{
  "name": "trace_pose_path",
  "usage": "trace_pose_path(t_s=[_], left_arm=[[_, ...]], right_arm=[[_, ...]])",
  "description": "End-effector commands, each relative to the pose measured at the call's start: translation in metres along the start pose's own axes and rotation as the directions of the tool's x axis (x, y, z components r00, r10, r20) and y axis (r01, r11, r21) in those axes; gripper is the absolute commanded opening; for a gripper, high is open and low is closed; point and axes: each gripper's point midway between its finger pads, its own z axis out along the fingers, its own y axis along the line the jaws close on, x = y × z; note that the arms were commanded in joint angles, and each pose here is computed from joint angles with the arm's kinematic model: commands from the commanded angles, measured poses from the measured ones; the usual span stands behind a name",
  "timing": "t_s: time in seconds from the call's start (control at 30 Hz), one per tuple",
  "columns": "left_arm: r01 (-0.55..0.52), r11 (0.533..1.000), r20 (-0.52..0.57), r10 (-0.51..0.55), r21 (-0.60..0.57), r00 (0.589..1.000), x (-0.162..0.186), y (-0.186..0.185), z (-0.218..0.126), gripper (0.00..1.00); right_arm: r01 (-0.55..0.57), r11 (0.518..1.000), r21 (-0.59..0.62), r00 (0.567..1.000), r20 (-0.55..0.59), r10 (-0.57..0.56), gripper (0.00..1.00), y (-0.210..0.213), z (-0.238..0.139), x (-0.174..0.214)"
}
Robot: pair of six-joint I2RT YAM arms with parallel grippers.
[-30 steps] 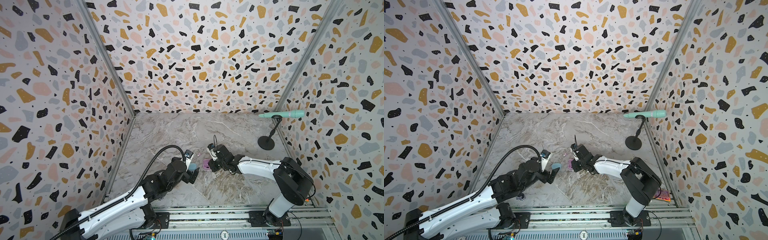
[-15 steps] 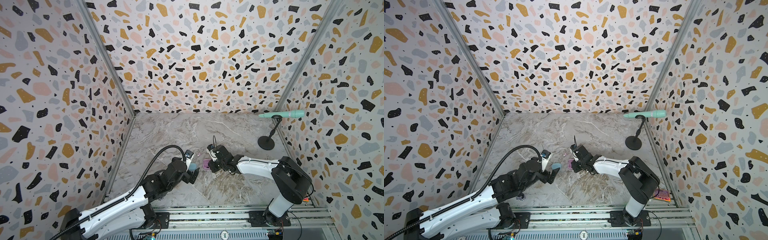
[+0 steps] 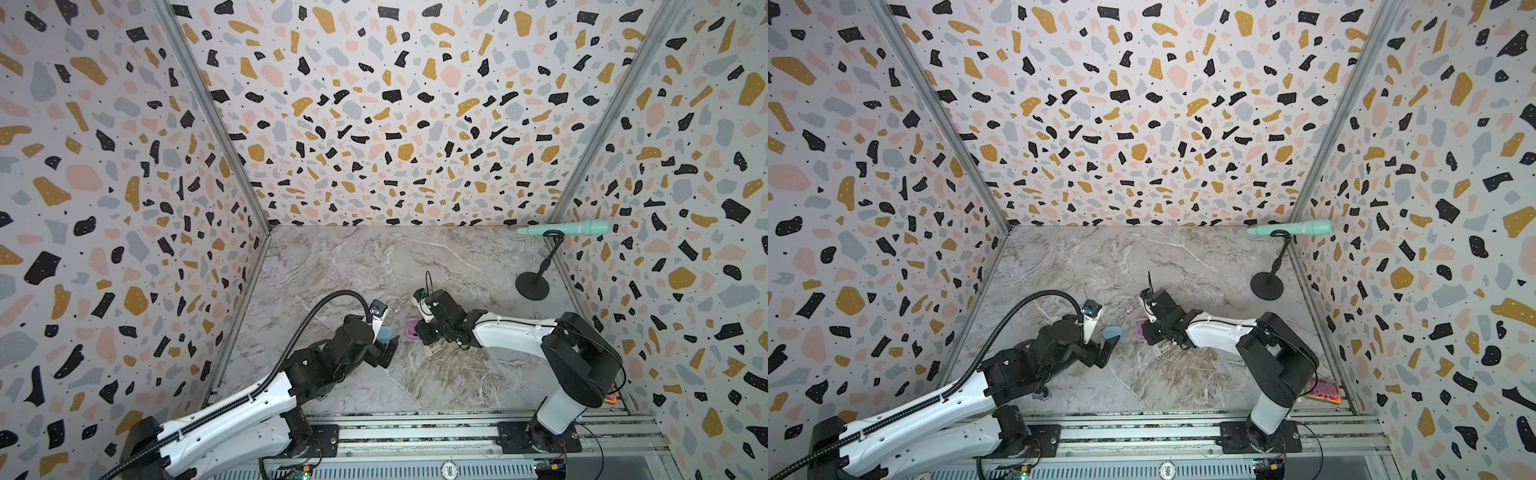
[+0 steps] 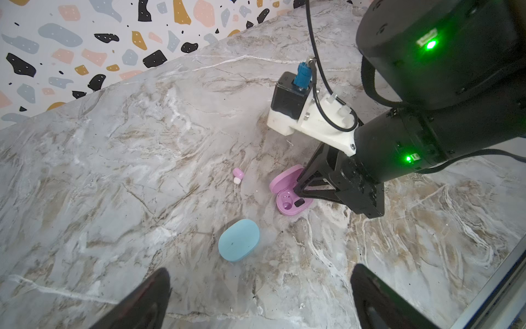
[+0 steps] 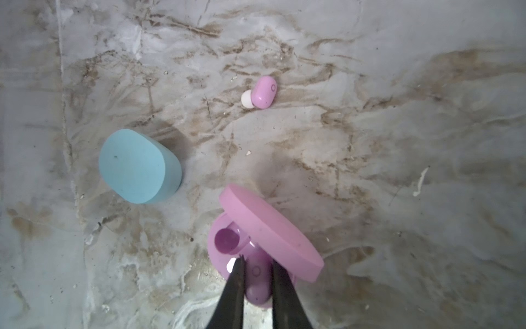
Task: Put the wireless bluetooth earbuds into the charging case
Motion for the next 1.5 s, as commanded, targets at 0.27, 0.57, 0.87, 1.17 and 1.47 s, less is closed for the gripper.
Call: trace_pose_path(t_s=[0.27, 0.57, 0.87, 1.17, 1.47], left_arm=[[-0.001, 1.0, 0.024, 0.0, 0.018, 1.0, -0.005, -0.003, -0.001, 1.0], [-0.002, 1.0, 0.023, 0.002, 0.019, 1.0, -0.005, -0.004, -0.001, 1.0], [-0.003, 1.0, 0.022, 0.002, 0.021, 1.0, -0.005, -0.004, 0.0, 1.0], [-0.003, 1.0, 0.019, 0.002, 0.022, 1.0, -0.004, -0.004, 0.0, 1.0], [-0.003, 1.0, 0.018, 0.003, 0.024, 1.0, -0.004, -0.005, 0.0, 1.0]], right_arm=[[-0.012, 1.0, -0.007, 1.0, 0.004, 0.012, 0.17, 0.0, 0.003, 0.0], [-0.013, 1.0, 0.0, 1.0, -0.001, 0.013, 0.17, -0.001, 0.005, 0.003], [-0.015, 1.0, 0.008, 1.0, -0.011, 0.015, 0.16, -0.004, 0.006, 0.01], [-0.011, 1.0, 0.02, 1.0, -0.02, 0.012, 0.2, -0.005, 0.008, 0.014], [-0.009, 0.999, 0.032, 1.0, -0.011, 0.009, 0.27, -0.005, 0.003, 0.011]])
